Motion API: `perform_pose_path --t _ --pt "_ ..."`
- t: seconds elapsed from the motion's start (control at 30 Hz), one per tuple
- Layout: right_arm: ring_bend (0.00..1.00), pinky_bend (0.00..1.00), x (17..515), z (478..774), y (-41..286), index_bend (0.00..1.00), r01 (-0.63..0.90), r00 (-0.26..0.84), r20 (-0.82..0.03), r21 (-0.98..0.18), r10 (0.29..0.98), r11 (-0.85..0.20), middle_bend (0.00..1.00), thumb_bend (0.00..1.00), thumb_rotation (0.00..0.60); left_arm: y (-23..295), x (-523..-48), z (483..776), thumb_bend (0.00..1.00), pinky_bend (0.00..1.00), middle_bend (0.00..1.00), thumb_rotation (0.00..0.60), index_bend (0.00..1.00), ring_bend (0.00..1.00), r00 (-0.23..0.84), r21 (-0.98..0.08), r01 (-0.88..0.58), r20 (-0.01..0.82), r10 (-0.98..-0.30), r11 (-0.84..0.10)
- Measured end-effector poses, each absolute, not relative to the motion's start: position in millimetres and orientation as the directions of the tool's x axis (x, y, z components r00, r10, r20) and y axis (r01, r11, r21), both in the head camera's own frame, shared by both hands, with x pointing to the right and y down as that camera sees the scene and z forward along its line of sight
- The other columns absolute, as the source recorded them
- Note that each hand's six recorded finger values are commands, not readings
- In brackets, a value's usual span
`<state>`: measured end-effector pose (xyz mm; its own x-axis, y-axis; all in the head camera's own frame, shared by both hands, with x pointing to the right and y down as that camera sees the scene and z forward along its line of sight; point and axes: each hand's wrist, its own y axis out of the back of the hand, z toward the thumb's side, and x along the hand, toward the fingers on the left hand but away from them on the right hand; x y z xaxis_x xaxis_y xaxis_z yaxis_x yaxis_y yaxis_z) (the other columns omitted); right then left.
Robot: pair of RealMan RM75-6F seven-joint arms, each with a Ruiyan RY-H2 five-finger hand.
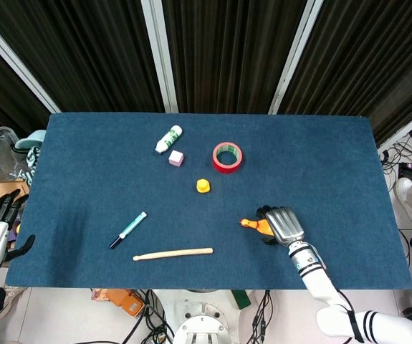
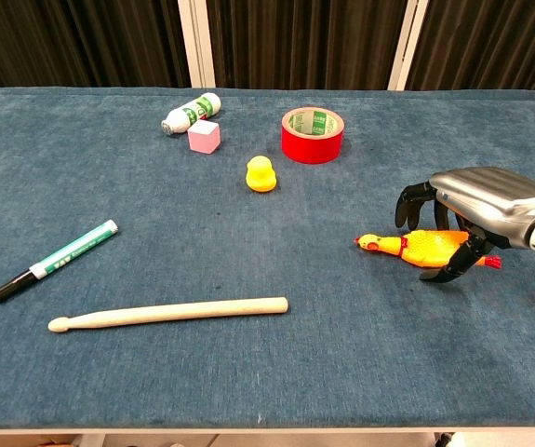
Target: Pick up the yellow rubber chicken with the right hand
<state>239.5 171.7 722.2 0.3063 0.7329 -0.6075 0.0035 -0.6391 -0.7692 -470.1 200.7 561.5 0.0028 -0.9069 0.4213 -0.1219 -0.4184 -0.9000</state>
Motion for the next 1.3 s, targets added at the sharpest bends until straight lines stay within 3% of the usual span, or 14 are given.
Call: perform_pose_path --t 0.13,0.5,0.77,1.03,1.3 --pt "0.62 0.69 236 721 170 0.60 0.017 0.315 -0.587 -0.782 0.746 -0.623 0.52 0.31 0.600 201 -470 561 0.30 0.18 0.00 0.600 0.10 0.02 0.001 -0.899 -0.127 0.423 -0.906 -0.419" --pt "0.65 0.74 235 725 172 0.62 0.029 0.323 -0.581 -0.783 0.747 -0.621 0.53 0.34 0.600 201 -471 561 0.30 0.19 0.00 0.600 0.10 0.02 -0.005 -0.898 -0.129 0.425 -0.905 -0.421" --pt "0.75 0.93 234 718 166 0.71 0.083 0.321 -0.516 -0.820 0.794 -0.566 0.60 0.46 0.600 201 -472 562 0.30 0.21 0.00 0.600 0.10 0.02 -0.008 -0.896 -0.130 0.430 -0.903 -0.425" --pt "0.78 0.98 244 712 159 0.75 0.155 0.293 -0.481 -0.829 0.826 -0.537 0.63 0.51 0.600 201 -472 561 0.30 0.22 0.00 0.600 0.10 0.02 -0.012 -0.895 -0.135 0.431 -0.903 -0.425" --pt "0.87 1.00 264 690 139 0.86 0.281 0.230 -0.382 -0.854 0.895 -0.437 0.72 0.53 0.600 201 -472 562 0.30 0.22 0.00 0.600 0.10 0.02 -0.011 -0.894 -0.134 0.433 -0.901 -0.428"
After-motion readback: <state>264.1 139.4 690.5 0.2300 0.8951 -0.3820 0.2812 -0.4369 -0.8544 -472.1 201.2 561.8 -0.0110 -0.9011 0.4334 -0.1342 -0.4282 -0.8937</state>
